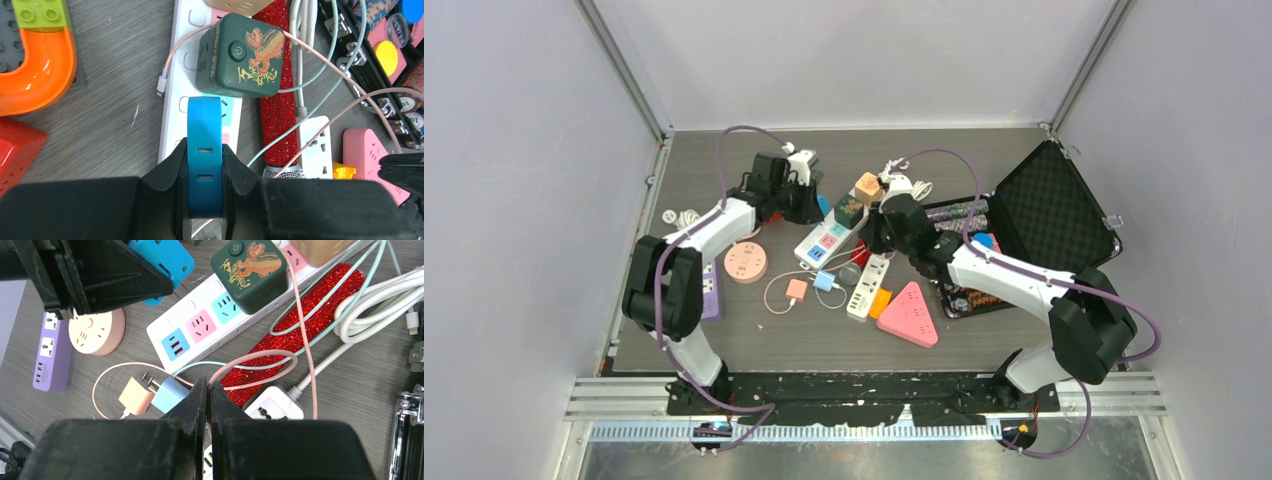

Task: Insert the plug
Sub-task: Adjust the plug at the center of the board, then insert the plug into the socket.

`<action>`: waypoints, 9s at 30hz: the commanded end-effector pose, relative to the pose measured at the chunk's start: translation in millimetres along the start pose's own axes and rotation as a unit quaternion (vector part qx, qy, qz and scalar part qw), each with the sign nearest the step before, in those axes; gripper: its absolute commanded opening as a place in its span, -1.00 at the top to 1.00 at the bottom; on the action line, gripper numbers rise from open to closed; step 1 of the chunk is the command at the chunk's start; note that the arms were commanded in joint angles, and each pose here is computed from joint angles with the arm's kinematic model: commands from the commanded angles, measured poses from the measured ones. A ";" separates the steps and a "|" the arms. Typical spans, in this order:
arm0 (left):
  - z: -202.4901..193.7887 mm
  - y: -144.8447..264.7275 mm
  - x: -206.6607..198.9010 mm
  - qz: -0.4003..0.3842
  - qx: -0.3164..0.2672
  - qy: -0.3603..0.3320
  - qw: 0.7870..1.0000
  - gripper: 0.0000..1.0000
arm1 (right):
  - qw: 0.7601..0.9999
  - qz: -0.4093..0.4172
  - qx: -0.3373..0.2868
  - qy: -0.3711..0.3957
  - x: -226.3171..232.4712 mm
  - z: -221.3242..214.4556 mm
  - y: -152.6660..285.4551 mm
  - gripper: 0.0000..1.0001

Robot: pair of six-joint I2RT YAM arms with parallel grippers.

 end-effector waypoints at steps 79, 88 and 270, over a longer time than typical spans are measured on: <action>-110.6 -34.4 -21.9 0.108 0.142 -0.057 0.982 1.00 | 0.996 -0.018 0.026 -0.088 -32.3 4.9 -2.0 0.90; -85.0 -29.6 -17.1 0.128 0.094 -0.078 0.984 0.51 | 0.996 -0.010 0.023 -0.087 -26.8 10.4 -1.0 0.90; 14.4 -16.6 -17.5 0.023 0.242 -0.067 0.968 0.08 | 0.993 -0.047 0.015 -0.106 -49.1 23.1 2.2 0.90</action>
Point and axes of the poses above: each gripper's point midway between its finger pads, its own y axis back along the fingers, its own x axis along the line the jaws close on, z = x × y, the point moved 3 cm from there along y, back along the fingers, and after that the axes turned 13 degrees about -y, right-handed, at the moved point
